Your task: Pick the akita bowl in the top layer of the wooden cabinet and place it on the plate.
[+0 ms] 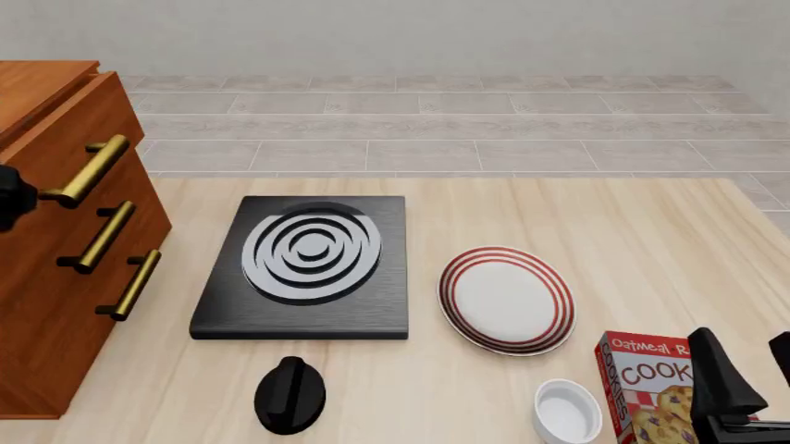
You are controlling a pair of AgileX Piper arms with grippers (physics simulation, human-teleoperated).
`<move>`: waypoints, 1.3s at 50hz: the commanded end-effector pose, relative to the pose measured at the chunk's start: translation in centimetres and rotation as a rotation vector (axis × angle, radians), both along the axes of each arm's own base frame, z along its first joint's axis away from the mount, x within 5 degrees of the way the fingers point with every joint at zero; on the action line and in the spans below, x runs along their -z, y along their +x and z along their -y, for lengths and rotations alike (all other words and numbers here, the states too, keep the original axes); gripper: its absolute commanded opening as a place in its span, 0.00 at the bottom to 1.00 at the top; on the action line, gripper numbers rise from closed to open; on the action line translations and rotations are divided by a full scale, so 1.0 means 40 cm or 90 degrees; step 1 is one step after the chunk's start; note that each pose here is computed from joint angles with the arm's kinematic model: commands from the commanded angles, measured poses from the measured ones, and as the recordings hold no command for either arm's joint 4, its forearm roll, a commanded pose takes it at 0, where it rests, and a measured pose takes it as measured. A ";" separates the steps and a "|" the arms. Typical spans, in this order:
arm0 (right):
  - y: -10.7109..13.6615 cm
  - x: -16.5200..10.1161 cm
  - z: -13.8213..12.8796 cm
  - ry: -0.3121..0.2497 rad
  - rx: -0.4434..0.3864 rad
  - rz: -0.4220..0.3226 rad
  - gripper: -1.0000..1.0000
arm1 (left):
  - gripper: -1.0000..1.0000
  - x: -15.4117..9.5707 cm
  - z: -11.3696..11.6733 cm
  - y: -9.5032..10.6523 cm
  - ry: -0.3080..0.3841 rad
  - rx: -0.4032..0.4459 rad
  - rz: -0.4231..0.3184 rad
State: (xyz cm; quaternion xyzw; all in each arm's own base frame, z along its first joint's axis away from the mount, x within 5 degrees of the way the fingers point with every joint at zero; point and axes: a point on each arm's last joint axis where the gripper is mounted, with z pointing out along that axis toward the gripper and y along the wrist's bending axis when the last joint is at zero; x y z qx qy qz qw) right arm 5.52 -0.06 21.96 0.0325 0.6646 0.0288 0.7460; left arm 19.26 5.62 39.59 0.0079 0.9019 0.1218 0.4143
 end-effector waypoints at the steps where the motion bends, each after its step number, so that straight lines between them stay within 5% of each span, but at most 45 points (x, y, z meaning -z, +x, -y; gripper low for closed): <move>1: 0.000 0.000 0.000 0.002 0.000 0.000 1.00 | 1.00 0.053 -0.015 0.014 -0.010 -0.015 -0.041; 25: 0.000 0.001 0.000 0.003 0.001 0.000 1.00 | 1.00 0.089 0.026 0.031 -0.055 0.003 -0.070; 65: 0.000 0.000 0.001 0.005 0.002 0.001 1.00 | 1.00 0.052 0.126 0.026 -0.084 0.092 -0.068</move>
